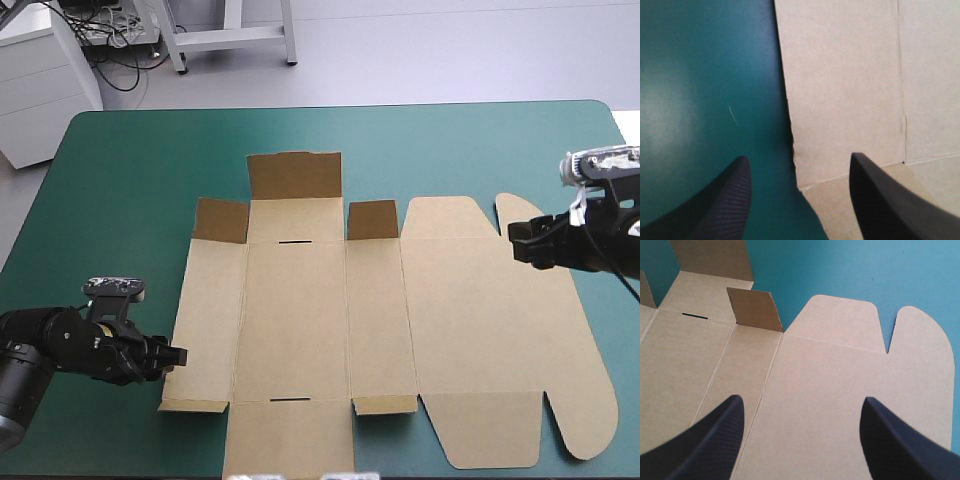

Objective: Fold the box

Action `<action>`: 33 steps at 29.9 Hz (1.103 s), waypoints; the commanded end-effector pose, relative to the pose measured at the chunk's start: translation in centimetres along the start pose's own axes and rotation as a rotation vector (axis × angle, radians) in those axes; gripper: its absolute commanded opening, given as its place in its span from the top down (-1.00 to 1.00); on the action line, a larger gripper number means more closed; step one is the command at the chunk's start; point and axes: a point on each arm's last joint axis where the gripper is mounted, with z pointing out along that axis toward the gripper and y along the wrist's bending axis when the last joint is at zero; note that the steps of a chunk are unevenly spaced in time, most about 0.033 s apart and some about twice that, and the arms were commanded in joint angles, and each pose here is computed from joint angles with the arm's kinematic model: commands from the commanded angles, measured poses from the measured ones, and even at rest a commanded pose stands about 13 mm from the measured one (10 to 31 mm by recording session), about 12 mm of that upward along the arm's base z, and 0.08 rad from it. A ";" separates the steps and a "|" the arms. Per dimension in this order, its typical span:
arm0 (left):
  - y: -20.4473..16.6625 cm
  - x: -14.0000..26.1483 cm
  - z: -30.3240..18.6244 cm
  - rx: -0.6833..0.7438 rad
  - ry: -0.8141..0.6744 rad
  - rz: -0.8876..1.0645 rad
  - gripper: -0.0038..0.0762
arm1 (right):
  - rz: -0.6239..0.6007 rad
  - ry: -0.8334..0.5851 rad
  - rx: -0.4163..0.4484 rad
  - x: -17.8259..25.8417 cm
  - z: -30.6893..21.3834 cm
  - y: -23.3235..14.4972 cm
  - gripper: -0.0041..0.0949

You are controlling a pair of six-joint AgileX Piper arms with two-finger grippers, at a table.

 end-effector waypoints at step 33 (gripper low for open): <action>4.2 -2.0 7.4 0.513 0.019 -0.350 -0.14 | -0.072 -0.109 -0.053 0.0 -0.8 2.0 -0.33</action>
